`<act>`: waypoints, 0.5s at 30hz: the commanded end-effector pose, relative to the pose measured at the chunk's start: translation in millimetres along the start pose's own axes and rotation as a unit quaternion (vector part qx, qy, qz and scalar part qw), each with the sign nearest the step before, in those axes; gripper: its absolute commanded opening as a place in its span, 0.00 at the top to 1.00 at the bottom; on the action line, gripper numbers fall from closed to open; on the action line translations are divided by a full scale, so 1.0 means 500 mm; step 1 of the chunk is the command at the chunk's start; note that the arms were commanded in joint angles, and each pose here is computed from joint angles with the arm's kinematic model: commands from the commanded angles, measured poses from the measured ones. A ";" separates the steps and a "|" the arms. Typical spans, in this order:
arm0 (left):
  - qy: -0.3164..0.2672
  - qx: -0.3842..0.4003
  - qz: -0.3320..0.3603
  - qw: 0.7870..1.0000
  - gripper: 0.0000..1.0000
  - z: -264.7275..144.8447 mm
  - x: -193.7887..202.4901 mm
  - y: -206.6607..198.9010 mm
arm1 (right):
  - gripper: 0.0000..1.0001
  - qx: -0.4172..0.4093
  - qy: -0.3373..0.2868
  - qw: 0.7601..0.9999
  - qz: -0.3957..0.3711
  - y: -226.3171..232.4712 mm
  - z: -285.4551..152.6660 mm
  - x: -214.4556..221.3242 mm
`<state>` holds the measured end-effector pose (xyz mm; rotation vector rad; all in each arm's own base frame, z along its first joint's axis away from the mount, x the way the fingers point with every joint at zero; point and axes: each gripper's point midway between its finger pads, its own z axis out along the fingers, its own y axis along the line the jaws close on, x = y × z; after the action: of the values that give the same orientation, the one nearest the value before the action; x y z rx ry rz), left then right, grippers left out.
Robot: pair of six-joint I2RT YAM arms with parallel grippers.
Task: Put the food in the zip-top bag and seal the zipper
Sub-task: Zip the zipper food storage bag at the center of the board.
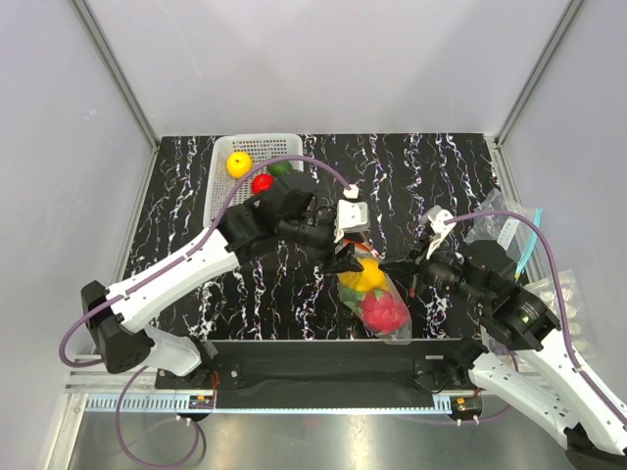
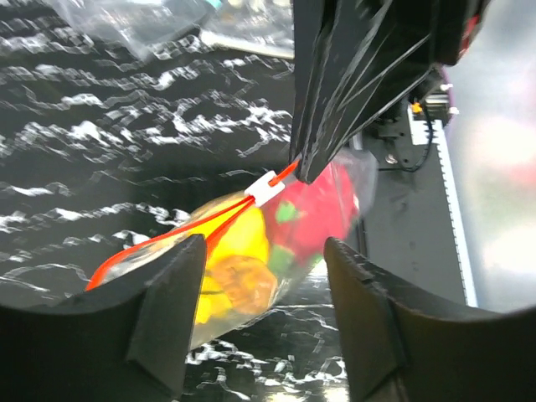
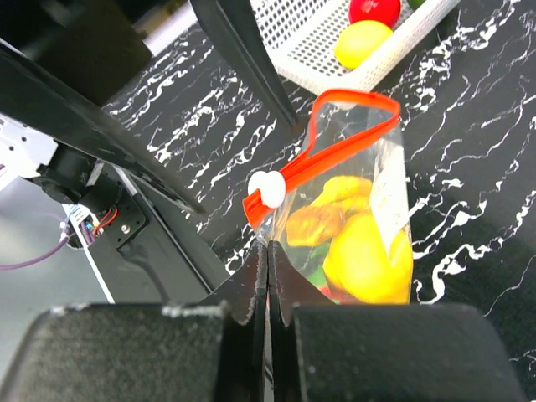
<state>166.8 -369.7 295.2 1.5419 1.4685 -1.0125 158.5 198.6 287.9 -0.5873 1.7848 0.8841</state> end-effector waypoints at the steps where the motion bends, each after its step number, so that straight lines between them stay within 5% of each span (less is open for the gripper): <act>1: -0.047 -0.029 0.087 0.995 0.34 -0.035 -0.078 0.016 | 1.00 -0.031 -0.049 0.998 -0.016 0.034 -0.013 -0.067; 15: -0.055 0.007 0.189 0.980 0.31 -0.014 -0.091 0.004 | 1.00 -0.052 -0.042 0.998 -0.022 0.048 -0.006 -0.070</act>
<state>168.2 -372.9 312.5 1.6535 1.1964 -0.8884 154.5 203.9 280.2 -0.6238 1.8185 0.9111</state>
